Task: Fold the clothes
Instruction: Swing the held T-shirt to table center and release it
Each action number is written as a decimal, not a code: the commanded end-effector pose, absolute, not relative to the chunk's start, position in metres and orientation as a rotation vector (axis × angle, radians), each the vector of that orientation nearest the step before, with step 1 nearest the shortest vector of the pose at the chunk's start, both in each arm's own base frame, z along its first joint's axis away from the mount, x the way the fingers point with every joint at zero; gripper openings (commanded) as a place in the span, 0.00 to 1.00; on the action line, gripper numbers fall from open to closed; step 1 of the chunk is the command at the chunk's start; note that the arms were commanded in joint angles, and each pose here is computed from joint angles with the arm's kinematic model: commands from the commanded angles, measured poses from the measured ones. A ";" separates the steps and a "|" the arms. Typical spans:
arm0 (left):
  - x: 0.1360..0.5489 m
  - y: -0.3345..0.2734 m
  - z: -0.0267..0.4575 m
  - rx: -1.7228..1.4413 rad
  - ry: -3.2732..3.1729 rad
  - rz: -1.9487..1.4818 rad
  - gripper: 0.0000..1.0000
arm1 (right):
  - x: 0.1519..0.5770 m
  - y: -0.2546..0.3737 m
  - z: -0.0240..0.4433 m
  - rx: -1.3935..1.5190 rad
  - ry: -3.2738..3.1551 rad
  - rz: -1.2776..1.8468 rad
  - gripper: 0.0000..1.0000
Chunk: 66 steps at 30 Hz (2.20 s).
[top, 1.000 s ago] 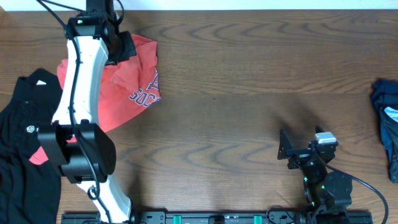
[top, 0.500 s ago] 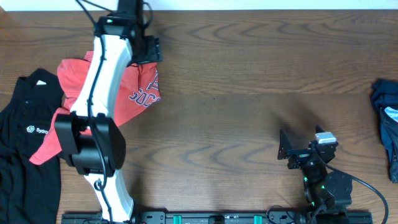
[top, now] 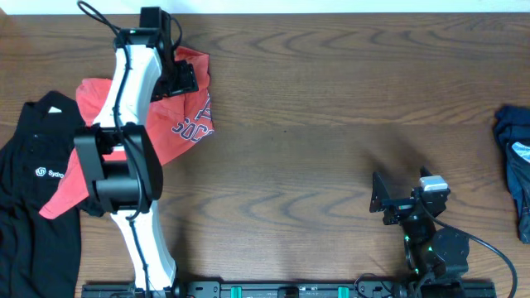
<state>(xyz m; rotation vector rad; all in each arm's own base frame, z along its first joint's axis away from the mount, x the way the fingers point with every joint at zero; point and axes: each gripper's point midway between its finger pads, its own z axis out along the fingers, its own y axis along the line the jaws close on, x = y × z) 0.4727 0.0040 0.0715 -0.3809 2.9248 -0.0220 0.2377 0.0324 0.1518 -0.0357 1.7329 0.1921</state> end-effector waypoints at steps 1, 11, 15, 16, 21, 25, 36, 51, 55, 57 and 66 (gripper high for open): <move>0.473 0.002 0.053 -0.352 2.963 -0.015 0.55 | 0.237 0.036 0.151 -0.057 1.732 0.197 0.99; 0.477 -0.017 0.063 -0.320 2.938 -0.047 0.06 | 0.237 0.036 0.151 -0.057 1.732 0.197 0.99; 0.479 -0.051 0.105 -0.208 2.854 -0.077 0.06 | 0.237 0.036 0.151 -0.057 1.732 0.197 0.99; 0.479 -0.063 0.118 -0.171 2.826 -0.091 0.06 | 0.237 0.036 0.151 -0.057 1.732 0.197 0.99; 0.468 -0.120 0.175 0.002 2.697 -0.155 0.06 | 0.237 0.036 0.151 -0.057 1.733 0.197 0.99; 0.454 -0.166 0.208 0.140 2.608 -0.213 0.06 | 0.237 0.036 0.151 -0.057 1.732 0.197 0.99; 0.406 -0.272 0.225 0.444 2.532 -0.330 0.06 | 0.237 0.036 0.151 -0.057 1.732 0.197 0.99; 0.354 -0.408 0.244 0.665 2.317 -0.600 0.06 | 0.237 0.036 0.151 -0.057 1.732 0.197 0.99; 0.352 -0.410 0.232 0.675 2.339 -0.564 0.92 | 0.237 0.036 0.151 -0.057 1.732 0.197 0.99; 0.360 -0.398 0.233 0.640 2.347 -0.515 0.98 | 0.237 0.036 0.151 -0.057 1.732 0.197 0.99; 0.393 -0.280 0.280 0.378 2.394 -0.389 0.99 | 0.237 0.036 0.151 -0.057 1.732 0.198 0.99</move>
